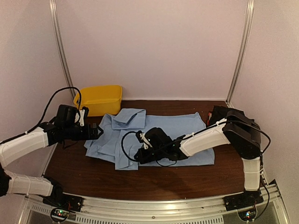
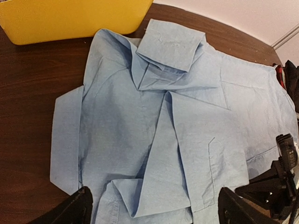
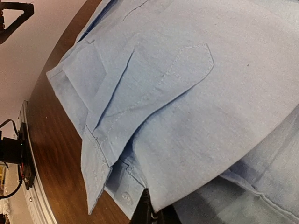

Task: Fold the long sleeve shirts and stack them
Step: Pick up the sleeve from the 1/3-folded shirt.

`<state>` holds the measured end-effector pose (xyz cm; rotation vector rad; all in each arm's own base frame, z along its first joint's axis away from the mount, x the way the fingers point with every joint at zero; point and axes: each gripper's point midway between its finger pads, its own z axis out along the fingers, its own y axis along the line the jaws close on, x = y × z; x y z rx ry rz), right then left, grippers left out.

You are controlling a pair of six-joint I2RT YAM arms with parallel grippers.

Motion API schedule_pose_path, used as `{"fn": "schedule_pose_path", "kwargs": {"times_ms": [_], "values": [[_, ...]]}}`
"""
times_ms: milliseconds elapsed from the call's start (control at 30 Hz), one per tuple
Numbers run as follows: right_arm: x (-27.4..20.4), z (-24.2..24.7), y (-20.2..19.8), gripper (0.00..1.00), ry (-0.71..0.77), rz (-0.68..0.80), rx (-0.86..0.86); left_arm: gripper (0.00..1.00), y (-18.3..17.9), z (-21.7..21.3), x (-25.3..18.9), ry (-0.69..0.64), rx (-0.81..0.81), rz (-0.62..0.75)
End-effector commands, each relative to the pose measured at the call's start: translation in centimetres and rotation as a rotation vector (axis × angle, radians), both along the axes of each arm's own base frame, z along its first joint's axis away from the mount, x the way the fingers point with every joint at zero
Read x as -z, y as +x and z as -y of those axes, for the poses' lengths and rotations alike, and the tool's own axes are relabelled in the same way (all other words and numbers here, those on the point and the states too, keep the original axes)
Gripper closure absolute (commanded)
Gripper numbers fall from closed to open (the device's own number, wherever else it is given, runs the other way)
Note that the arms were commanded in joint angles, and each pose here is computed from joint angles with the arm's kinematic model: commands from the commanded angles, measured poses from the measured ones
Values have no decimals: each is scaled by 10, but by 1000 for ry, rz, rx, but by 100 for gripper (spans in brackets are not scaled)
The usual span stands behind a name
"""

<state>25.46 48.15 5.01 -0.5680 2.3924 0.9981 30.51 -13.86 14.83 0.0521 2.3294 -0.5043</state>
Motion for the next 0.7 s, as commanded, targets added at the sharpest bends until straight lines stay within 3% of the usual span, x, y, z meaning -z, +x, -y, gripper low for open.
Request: {"fn": "schedule_pose_path", "kwargs": {"times_ms": [0,333,667], "values": [[-51,9,5,100,132,18,4,5,7,-3,-6,-11,-27,43],[-93,68,14,100,49,15,-4,5,7,1,-4,-39,-16,45],[-96,49,32,100,52,-10,-65,5,1,5,4,-64,6,29]]}}
